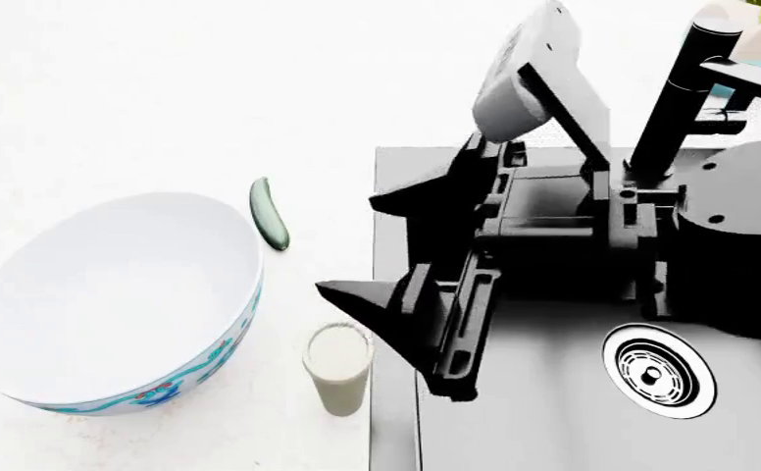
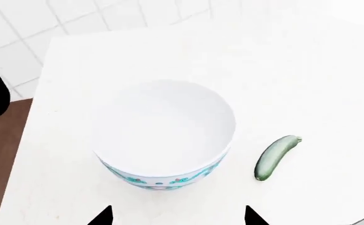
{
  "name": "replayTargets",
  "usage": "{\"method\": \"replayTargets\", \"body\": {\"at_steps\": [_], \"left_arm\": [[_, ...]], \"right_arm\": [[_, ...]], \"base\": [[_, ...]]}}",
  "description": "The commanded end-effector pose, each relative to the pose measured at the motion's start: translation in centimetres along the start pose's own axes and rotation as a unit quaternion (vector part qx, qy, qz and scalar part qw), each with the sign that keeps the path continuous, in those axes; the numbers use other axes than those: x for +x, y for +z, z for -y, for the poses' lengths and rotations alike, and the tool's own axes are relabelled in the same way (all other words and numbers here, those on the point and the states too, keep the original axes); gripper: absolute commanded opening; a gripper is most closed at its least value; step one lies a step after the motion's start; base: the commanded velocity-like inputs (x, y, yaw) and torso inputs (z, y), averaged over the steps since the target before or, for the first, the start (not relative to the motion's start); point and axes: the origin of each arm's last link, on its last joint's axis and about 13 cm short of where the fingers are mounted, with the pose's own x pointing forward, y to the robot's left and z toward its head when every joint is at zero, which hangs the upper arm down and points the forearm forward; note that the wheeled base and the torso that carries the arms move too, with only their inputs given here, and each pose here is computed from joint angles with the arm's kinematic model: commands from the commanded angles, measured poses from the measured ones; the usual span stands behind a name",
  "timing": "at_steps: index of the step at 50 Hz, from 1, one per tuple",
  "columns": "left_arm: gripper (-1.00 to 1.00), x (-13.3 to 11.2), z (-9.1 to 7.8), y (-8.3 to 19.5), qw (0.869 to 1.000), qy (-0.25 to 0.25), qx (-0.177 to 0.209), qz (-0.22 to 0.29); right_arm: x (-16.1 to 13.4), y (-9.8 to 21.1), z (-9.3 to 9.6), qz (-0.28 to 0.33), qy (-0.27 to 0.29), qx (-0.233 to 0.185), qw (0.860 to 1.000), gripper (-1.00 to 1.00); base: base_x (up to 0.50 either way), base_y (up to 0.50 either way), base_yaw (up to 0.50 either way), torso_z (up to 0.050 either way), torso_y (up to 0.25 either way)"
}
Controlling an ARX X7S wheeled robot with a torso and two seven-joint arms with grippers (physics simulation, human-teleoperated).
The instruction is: Pick the cup and bowl from the sink and place them on the counter for drying.
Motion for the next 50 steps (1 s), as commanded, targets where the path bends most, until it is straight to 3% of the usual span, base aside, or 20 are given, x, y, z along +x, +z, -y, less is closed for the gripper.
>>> {"method": "replayTargets", "body": {"at_steps": [1, 11, 19, 22, 28, 35, 44, 50], "left_arm": [[1.0, 0.7, 0.5, 0.4, 1.0, -0.015, 0.007, 0.006], [1.0, 1.4, 1.4, 0.6, 0.999, -0.04, 0.006, 0.015], [1.0, 1.5, 1.7, 0.4, 0.999, -0.043, 0.01, 0.019], [1.0, 1.5, 1.6, 0.3, 0.999, -0.041, 0.011, 0.02], [1.0, 1.5, 1.5, 0.1, 0.999, -0.032, 0.017, 0.026], [1.0, 1.6, 1.4, 0.1, 0.999, -0.025, 0.019, 0.032], [1.0, 1.5, 1.4, 0.0, 0.999, -0.02, 0.019, 0.038], [1.0, 1.3, 1.4, -0.2, 0.999, -0.019, 0.018, 0.038]], "right_arm": [[-3.1, -0.6, -1.8, 0.123, -0.063, -0.025, 0.99, 1.0], [-4.6, -1.8, -3.1, 0.247, -0.15, -0.059, 0.955, 1.0], [-4.8, -1.2, -3.5, 0.341, -0.212, -0.118, 0.908, 1.0], [-4.8, -1.1, -3.6, 0.377, -0.241, -0.132, 0.884, 1.0], [-4.6, -1.5, -3.8, 0.419, -0.27, -0.147, 0.854, 1.0], [-4.7, -1.7, -4.0, 0.479, -0.311, -0.201, 0.796, 1.0], [-4.2, -2.3, -4.6, 0.521, -0.322, -0.217, 0.761, 1.0], [-4.2, -2.5, -5.0, 0.553, -0.336, -0.235, 0.725, 1.0]], "base": [[0.0, 0.0, 0.0, 0.0, 0.0], [0.0, 0.0, 0.0, 0.0, 0.0], [0.0, 0.0, 0.0, 0.0, 0.0], [0.0, 0.0, 0.0, 0.0, 0.0], [0.0, 0.0, 0.0, 0.0, 0.0], [0.0, 0.0, 0.0, 0.0, 0.0], [0.0, 0.0, 0.0, 0.0, 0.0], [0.0, 0.0, 0.0, 0.0, 0.0]]}}
